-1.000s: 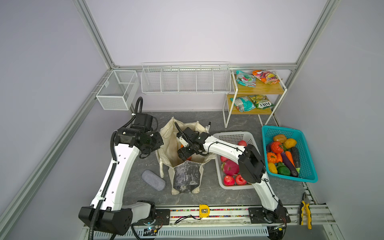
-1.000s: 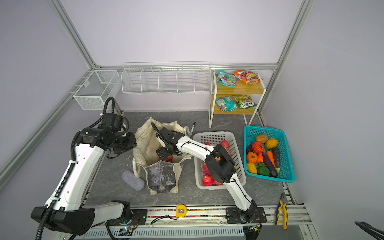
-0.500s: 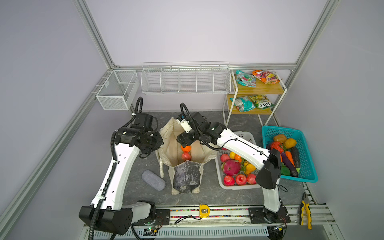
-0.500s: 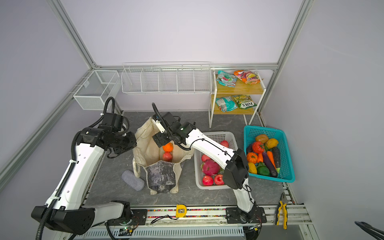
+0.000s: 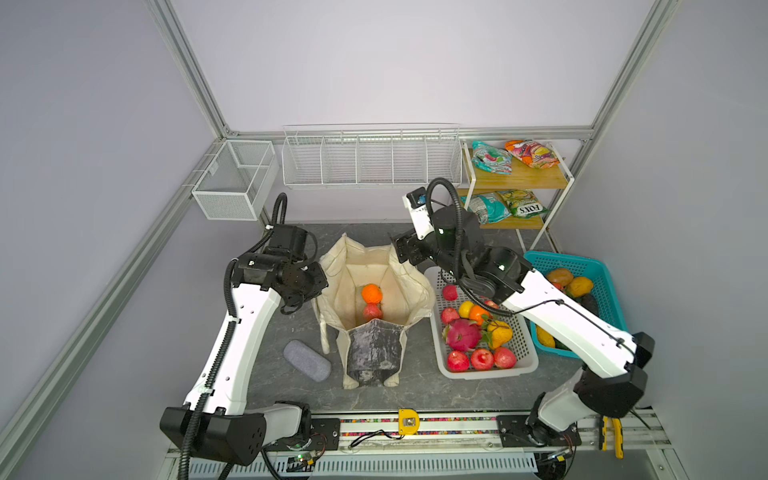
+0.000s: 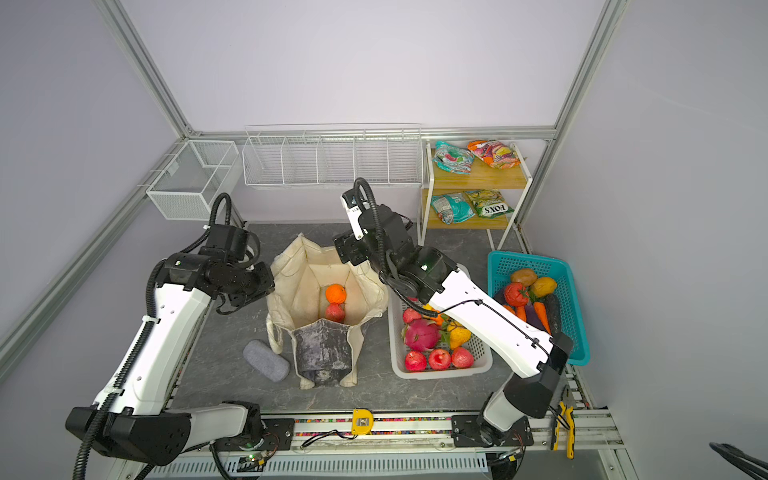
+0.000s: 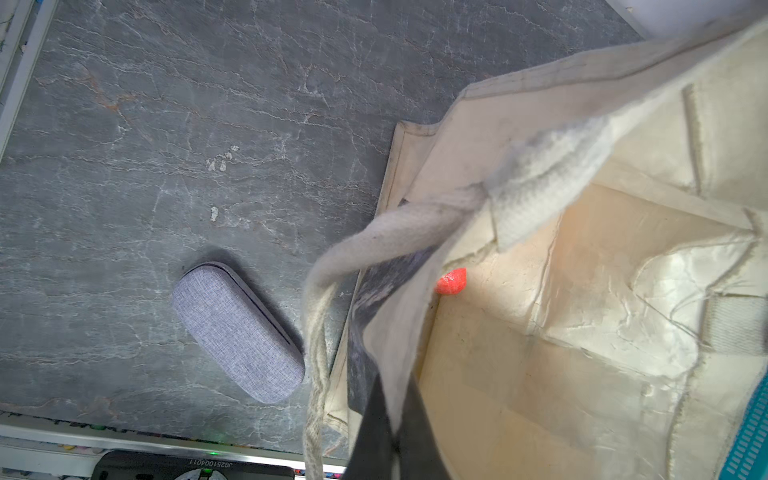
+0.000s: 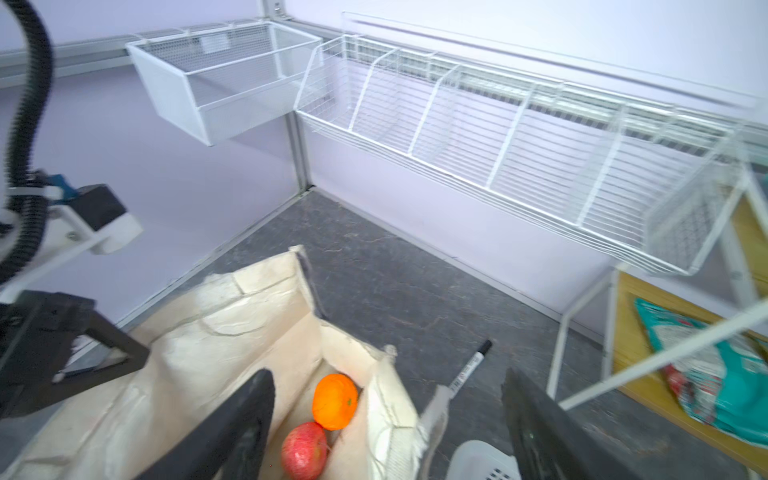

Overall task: Place the food into the grocery bag and tie it
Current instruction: 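Raise the right gripper out of the bag and move it toward the baskets, then move the right gripper over the white basket toward the teal basket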

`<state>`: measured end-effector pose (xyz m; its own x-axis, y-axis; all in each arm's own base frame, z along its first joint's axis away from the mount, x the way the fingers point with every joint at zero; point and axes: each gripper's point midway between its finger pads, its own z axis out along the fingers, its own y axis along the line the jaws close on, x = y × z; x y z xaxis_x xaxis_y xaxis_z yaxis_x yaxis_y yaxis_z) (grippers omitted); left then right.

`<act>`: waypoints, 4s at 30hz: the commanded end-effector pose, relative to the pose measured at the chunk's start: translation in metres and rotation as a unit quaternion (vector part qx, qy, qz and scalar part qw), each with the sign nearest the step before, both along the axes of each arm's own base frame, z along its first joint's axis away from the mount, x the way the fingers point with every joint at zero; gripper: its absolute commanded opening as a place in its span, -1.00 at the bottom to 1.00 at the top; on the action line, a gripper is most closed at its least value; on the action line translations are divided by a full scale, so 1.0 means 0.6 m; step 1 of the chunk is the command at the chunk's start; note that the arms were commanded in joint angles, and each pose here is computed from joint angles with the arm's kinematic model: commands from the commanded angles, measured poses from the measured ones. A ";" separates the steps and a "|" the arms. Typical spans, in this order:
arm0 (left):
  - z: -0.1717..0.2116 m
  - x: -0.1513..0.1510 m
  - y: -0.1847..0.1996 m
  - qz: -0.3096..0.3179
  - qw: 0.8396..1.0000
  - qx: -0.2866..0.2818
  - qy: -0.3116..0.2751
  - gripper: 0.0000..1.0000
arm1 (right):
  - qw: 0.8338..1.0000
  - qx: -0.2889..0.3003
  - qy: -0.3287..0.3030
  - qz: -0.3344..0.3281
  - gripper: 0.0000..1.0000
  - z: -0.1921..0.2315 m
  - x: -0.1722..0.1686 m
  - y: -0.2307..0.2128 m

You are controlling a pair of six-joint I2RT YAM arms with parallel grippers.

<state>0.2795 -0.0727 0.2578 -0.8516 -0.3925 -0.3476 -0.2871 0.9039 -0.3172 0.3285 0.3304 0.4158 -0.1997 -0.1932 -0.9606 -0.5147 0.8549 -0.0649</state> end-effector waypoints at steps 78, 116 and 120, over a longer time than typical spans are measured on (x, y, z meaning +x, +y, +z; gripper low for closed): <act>0.001 0.022 -0.004 -0.024 1.000 0.013 -0.003 -1.00 | 0.576 0.138 0.511 -0.624 0.73 -0.500 -0.178 -0.460; -0.016 0.039 -0.013 -0.010 1.000 0.006 0.011 -1.00 | 0.595 0.059 0.557 -0.576 0.40 -0.524 -0.211 -0.453; -0.016 0.040 -0.013 -0.010 1.000 0.007 0.011 -1.00 | 0.595 0.054 0.559 -0.575 0.39 -0.528 -0.214 -0.453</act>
